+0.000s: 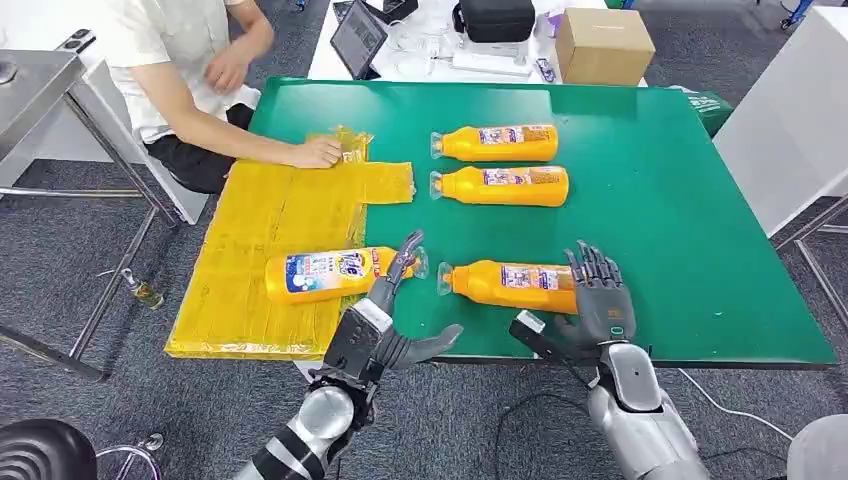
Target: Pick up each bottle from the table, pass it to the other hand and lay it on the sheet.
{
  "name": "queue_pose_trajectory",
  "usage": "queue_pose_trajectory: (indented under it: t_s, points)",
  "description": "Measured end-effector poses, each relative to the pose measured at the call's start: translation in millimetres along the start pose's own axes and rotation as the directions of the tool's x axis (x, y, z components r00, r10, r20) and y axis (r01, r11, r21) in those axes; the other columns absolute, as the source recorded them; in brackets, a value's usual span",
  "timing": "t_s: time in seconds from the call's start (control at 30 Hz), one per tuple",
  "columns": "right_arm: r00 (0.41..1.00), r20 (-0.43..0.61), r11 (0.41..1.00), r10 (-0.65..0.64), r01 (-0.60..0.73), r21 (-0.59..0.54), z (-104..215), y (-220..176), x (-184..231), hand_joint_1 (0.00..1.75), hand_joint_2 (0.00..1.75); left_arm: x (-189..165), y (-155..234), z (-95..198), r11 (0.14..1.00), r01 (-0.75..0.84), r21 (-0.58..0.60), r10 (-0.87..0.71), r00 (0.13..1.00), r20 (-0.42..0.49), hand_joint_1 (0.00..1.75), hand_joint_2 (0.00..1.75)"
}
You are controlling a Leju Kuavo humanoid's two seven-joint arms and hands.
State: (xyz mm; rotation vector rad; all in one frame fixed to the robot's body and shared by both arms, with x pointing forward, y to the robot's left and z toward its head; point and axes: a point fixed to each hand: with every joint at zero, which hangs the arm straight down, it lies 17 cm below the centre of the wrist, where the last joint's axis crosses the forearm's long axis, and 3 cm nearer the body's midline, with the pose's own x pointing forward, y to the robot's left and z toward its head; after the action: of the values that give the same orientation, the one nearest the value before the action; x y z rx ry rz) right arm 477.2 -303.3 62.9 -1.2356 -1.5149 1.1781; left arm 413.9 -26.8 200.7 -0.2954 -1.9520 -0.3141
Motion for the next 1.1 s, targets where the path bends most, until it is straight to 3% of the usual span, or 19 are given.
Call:
queue_pose_trajectory:
  t_s: [0.23, 0.47, 0.5, 0.53, 0.57, 0.8, 0.83, 0.87, 1.1]
  points:
    - [0.998, -0.064, 0.989, 0.007, 0.002, 0.149, 2, 31, -21, 0.0, 1.75, -1, -2, -2, 0.999, -0.035, -0.007, 0.034, 0.999, -0.023, 0.0, 1.75]
    - [0.996, -0.089, 0.98, 0.008, 0.01, 0.2, -2, 38, -30, 0.0, 1.75, -2, -2, -2, 0.999, -0.039, -0.005, 0.039, 0.999, -0.029, 0.0, 1.75]
    - [0.995, -0.095, 0.976, 0.009, 0.012, 0.217, -2, 41, -31, 0.31, 1.75, -2, -2, -3, 0.999, -0.04, -0.005, 0.04, 0.999, -0.032, 0.0, 1.75]
    - [0.995, -0.097, 0.972, 0.005, 0.018, 0.234, -4, 43, -32, 1.13, 1.75, -2, -2, -3, 0.999, -0.041, -0.005, 0.041, 0.999, -0.034, 0.0, 1.75]
    - [0.995, -0.1, 0.965, -0.002, 0.028, 0.259, -4, 47, -33, 1.36, 1.75, -2, -2, -3, 0.999, -0.042, -0.005, 0.042, 0.999, -0.034, 0.0, 1.75]
    - [0.996, -0.079, 0.951, -0.038, 0.06, 0.302, -3, 58, -36, 1.43, 1.75, 1, -3, -6, 0.998, -0.055, -0.014, 0.055, 0.998, -0.028, 0.0, 1.75]
    - [0.996, -0.08, 0.951, -0.037, 0.06, 0.304, -4, 58, -37, 1.5, 1.75, 1, -3, -6, 0.998, -0.055, -0.014, 0.054, 0.998, -0.028, 0.0, 1.75]
    - [0.996, -0.08, 0.951, -0.037, 0.059, 0.305, -4, 58, -37, 1.75, 1.75, 1, -3, -6, 0.998, -0.055, -0.014, 0.054, 0.998, -0.028, 0.0, 1.75]
    - [0.996, -0.058, 0.955, -0.066, 0.08, 0.285, -8, 56, -34, 1.75, 1.75, 4, -1, -8, 0.998, -0.062, -0.005, 0.062, 0.998, -0.017, 0.0, 1.75]
